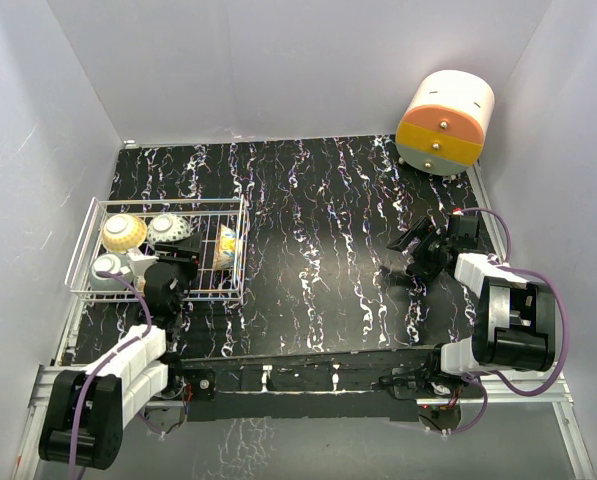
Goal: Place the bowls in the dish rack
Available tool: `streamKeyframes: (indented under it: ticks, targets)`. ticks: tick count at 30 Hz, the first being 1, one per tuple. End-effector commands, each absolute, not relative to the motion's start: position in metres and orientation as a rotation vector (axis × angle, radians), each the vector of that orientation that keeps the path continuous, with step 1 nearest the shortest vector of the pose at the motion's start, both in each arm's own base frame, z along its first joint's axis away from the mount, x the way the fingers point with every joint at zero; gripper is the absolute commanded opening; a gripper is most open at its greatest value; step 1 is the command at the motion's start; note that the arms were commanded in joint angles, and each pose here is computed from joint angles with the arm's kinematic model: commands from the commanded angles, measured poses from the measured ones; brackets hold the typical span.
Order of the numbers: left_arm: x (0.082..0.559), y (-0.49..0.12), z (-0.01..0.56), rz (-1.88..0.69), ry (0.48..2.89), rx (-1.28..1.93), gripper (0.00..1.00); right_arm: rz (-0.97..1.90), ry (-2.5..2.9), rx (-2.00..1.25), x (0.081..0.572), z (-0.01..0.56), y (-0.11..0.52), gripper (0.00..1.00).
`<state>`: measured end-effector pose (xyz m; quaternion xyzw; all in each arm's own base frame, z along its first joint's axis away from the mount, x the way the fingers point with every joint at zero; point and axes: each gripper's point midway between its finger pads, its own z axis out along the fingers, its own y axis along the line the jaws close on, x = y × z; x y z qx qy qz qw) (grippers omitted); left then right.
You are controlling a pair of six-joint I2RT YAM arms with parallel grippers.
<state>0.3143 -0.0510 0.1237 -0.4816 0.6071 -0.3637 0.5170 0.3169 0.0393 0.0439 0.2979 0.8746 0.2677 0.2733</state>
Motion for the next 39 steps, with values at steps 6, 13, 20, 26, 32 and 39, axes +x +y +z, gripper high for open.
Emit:
streamKeyframes:
  ticks: [6, 13, 20, 26, 32, 39]
  targets:
    - [0.328, -0.056, 0.166, -0.776, 1.544, -0.956, 0.66, 0.676, 2.379, 0.813, 0.311, 0.035, 0.035, 0.91]
    - [0.342, -0.1, 0.202, -0.783, 1.794, -0.529, 0.66, 0.681, 2.379, 0.817, 0.311, 0.034, 0.035, 0.91]
    - [0.342, -0.109, 0.18, -0.646, 2.08, -0.264, 0.65, 0.677, 2.377, 0.818, 0.312, 0.035, 0.035, 0.91]
    - [0.334, -0.101, 0.171, -0.556, 2.165, -0.201, 0.63, 0.677, 2.376, 0.82, 0.314, 0.035, 0.034, 0.91]
    - [0.326, -0.109, 0.166, -0.613, 2.179, -0.179, 0.53, 0.675, 2.383, 0.828, 0.312, 0.032, 0.035, 0.91]
    - [0.317, -0.119, 0.161, -0.697, 2.169, -0.162, 0.48, 0.671, 2.382, 0.83, 0.312, 0.031, 0.034, 0.91]
